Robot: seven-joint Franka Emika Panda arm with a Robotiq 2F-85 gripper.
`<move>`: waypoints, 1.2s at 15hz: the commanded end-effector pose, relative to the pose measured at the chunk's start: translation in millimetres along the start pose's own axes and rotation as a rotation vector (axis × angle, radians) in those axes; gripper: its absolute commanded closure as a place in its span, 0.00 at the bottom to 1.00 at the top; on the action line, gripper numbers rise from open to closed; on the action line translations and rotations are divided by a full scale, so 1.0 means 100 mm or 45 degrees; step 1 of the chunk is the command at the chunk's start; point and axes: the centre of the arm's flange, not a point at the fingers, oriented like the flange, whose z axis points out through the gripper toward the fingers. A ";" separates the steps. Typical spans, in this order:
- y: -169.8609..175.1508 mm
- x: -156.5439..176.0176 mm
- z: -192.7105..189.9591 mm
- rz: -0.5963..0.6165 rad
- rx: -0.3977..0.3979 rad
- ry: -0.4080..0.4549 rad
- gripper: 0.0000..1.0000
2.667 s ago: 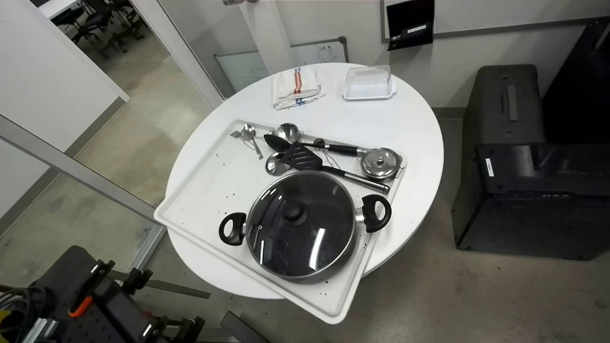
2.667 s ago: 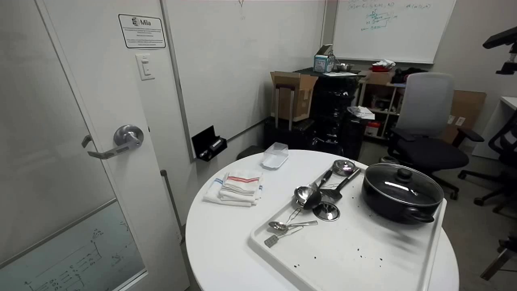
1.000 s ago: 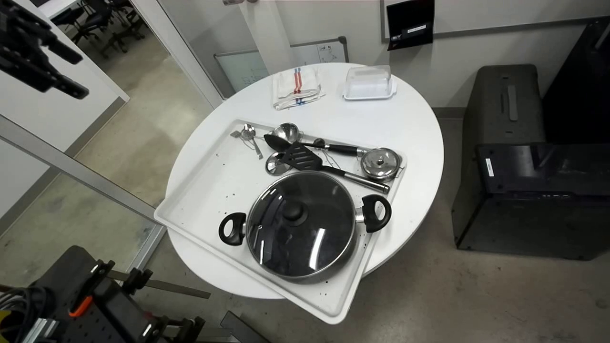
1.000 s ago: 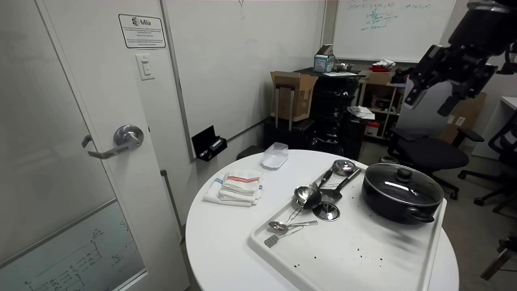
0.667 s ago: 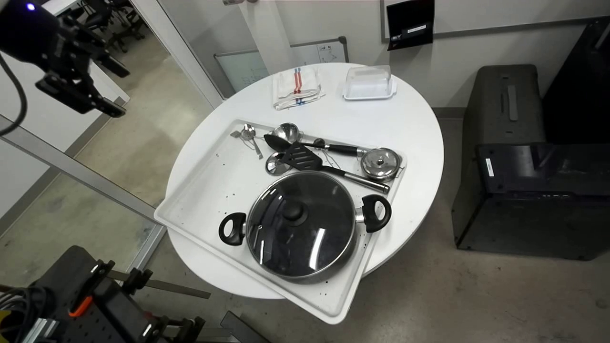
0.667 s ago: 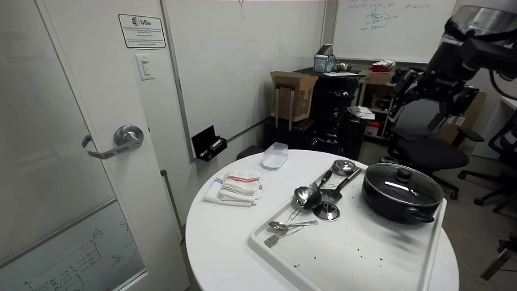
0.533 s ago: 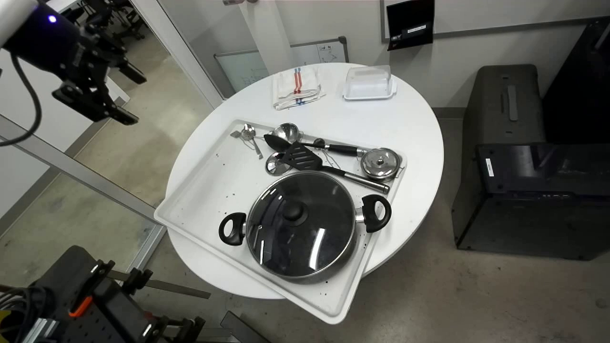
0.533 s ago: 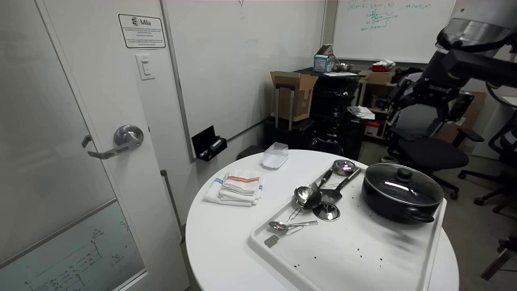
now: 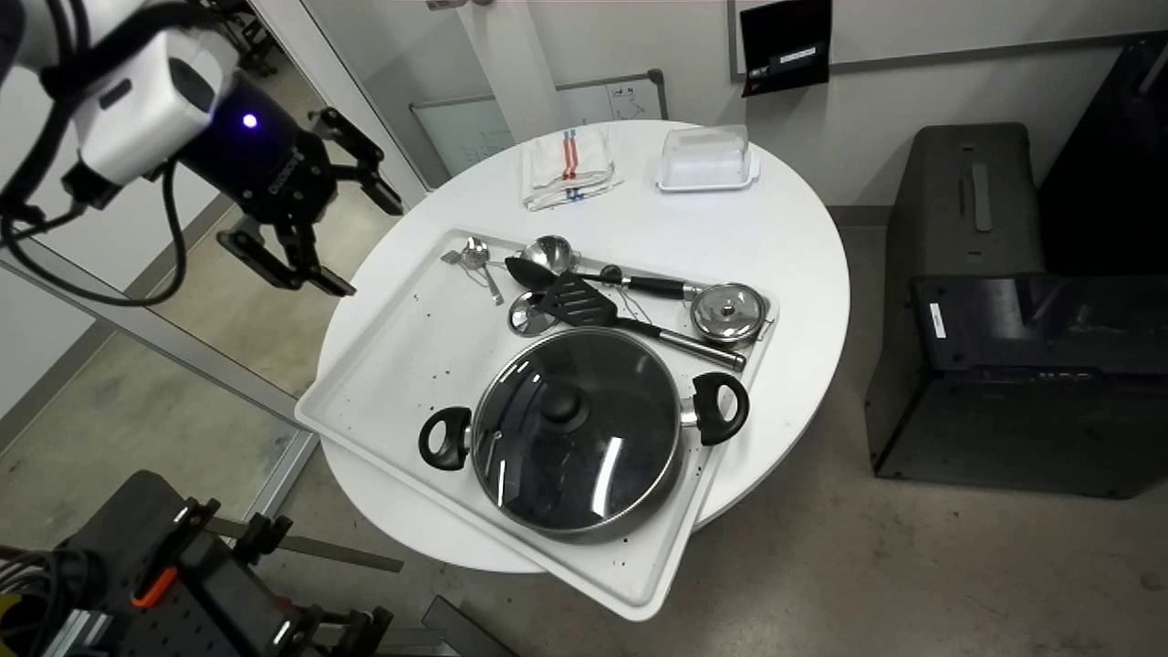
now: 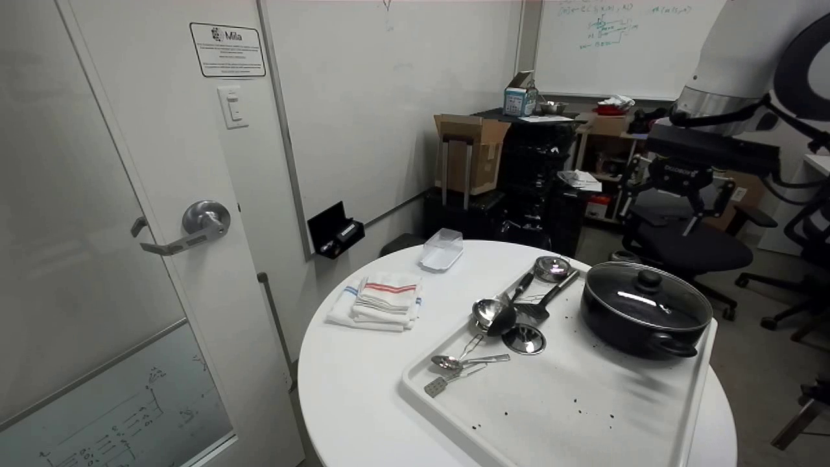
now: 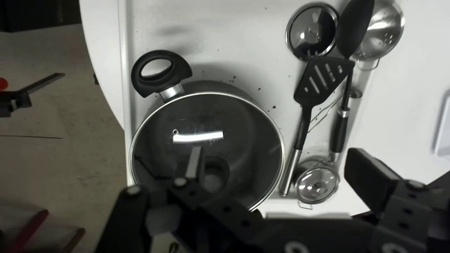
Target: Pick up the lid from the pot and put it on the table
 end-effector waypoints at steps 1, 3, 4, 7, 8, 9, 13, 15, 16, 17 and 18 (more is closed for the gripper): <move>-0.11 0.20 0.34 0.253 -0.058 0.027 0.00; -0.09 0.33 0.53 0.367 -0.097 0.030 0.00; -0.08 0.38 0.63 0.410 -0.114 0.026 0.00; -0.05 0.49 0.87 0.508 -0.155 0.024 0.00; -0.04 0.53 0.97 0.540 -0.165 0.037 0.00; -0.04 0.57 1.05 0.560 -0.168 0.041 0.00; -0.08 0.73 1.31 0.623 -0.148 0.090 0.00; -0.13 0.80 1.42 0.635 -0.134 0.117 0.00; -0.15 0.83 1.46 0.638 -0.130 0.127 0.00; -0.17 0.85 1.51 0.636 -0.122 0.140 0.00; -0.19 0.88 1.54 0.635 -0.117 0.151 0.00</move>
